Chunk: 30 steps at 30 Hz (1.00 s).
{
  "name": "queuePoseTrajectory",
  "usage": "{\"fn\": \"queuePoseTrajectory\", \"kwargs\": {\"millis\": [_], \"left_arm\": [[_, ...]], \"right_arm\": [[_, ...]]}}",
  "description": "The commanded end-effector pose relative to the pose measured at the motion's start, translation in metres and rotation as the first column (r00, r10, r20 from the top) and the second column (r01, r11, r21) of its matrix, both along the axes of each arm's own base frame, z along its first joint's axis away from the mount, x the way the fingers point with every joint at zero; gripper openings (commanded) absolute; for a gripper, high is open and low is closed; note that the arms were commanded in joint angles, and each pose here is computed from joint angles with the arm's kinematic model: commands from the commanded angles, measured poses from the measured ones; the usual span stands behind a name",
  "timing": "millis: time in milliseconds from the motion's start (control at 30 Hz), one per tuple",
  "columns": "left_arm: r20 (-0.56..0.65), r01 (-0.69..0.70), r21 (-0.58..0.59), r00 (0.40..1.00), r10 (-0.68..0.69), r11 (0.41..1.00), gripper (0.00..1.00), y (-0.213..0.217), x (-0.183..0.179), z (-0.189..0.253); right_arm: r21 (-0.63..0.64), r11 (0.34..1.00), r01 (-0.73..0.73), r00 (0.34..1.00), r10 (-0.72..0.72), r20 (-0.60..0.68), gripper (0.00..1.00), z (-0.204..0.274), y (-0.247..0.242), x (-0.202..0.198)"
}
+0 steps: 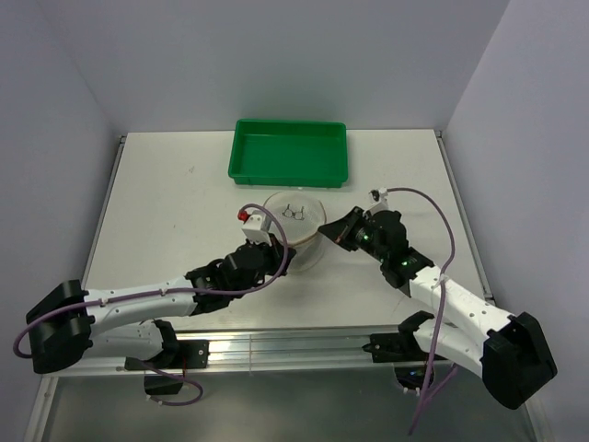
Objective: Place the bra in the laundry bag and zip it closed
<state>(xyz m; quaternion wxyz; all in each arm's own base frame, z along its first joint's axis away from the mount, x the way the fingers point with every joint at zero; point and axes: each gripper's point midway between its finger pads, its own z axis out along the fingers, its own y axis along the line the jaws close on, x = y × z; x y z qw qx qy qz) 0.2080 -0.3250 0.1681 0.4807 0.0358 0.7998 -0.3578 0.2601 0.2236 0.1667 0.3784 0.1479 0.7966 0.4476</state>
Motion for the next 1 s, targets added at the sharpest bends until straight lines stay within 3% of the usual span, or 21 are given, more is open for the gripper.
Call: {"fn": "queuePoseTrajectory", "kwargs": {"millis": [0,133,267,367,400,500,700,767,833,967], "left_arm": [[0.015,-0.083,0.018,0.996,0.083,0.996,0.00,0.023,0.004,0.003],[0.046,-0.216,0.068,0.976,0.213,0.974,0.00,0.060,0.011,0.007],[0.053,-0.215,0.063,0.976,0.212,0.975,0.00,0.063,0.010,0.008],[0.052,-0.159,0.005,0.986,0.159,0.987,0.00,0.044,0.008,0.015],[0.044,-0.116,-0.022,0.992,0.117,0.993,0.00,0.035,0.003,0.018],[0.043,-0.072,-0.078,0.996,0.076,0.994,0.00,0.017,0.002,0.029],[0.057,0.009,-0.109,0.998,-0.003,0.994,0.00,-0.010,-0.003,0.038],[0.053,0.028,-0.106,0.998,-0.023,0.994,0.00,-0.017,-0.005,0.034],[0.049,0.043,-0.099,0.998,-0.038,0.994,0.00,-0.022,-0.007,0.032],[0.048,0.041,-0.102,0.998,-0.036,0.994,0.00,-0.019,-0.009,0.031]], "right_arm": [[-0.074,0.995,0.061,0.997,-0.057,0.056,0.00,-0.001,-0.025,0.021],[-0.137,0.989,0.056,0.995,-0.045,0.084,0.00,0.011,-0.036,0.034],[-0.157,0.987,0.034,0.995,-0.019,0.094,0.00,0.014,-0.035,0.043],[-0.092,0.995,-0.047,0.995,0.055,0.085,0.36,0.018,-0.018,0.032],[-0.078,0.995,-0.069,0.994,0.075,0.074,0.56,0.013,-0.014,0.024],[-0.046,0.995,-0.085,0.994,0.089,0.070,0.69,0.011,-0.009,-0.002],[0.049,0.986,-0.159,0.986,0.156,0.063,0.67,0.013,0.017,-0.041],[0.064,0.985,-0.160,0.986,0.156,0.065,0.62,0.016,0.021,-0.040],[0.067,0.984,-0.167,0.984,0.162,0.074,0.50,0.022,0.024,-0.037],[-0.003,0.993,-0.114,0.992,0.114,0.056,0.47,0.013,0.021,-0.020]]}}
